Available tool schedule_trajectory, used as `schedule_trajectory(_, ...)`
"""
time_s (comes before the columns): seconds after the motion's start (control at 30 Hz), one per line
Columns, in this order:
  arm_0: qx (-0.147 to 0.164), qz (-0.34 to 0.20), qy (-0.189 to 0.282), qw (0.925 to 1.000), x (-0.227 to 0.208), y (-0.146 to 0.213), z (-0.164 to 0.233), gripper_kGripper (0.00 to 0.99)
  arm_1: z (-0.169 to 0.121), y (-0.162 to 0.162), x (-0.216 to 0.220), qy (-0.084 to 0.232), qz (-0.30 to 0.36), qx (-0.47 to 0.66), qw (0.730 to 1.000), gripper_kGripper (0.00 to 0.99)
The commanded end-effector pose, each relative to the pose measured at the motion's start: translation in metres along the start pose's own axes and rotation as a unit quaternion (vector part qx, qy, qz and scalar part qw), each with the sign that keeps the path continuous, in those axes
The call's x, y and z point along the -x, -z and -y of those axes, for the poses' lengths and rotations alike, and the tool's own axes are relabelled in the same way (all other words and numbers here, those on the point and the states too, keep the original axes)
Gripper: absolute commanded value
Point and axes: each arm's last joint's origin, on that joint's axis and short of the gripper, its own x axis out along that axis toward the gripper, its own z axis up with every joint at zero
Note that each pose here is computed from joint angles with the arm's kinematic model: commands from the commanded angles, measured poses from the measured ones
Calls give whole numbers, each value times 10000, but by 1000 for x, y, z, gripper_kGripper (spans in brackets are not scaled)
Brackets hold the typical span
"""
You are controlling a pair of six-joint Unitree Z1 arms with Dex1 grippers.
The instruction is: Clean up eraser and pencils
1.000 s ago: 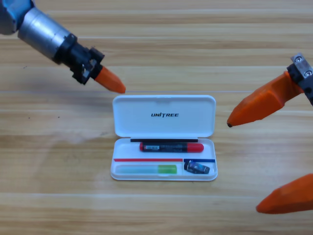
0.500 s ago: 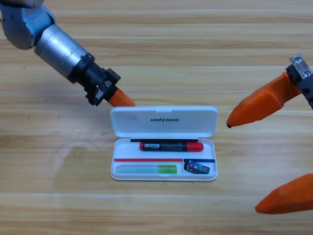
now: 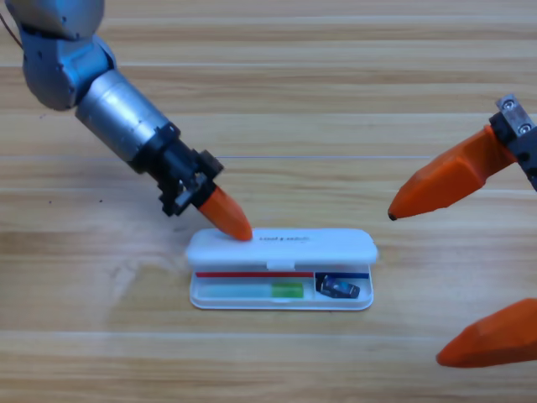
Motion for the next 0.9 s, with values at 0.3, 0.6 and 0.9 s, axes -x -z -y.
schedule_trajectory(0.3,-75,-324,173,9993,-46,5,20,0,9,8,-13,-125,-140,-259,9995,990)
schedule_trajectory(0.6,-137,-529,112,9984,-63,10,24,0,9,8,-13,-119,-129,-251,9995,990)
schedule_trajectory(0.9,-133,-727,-87,9972,-75,24,20,0,9,8,-13,-122,-134,-263,9995,990)
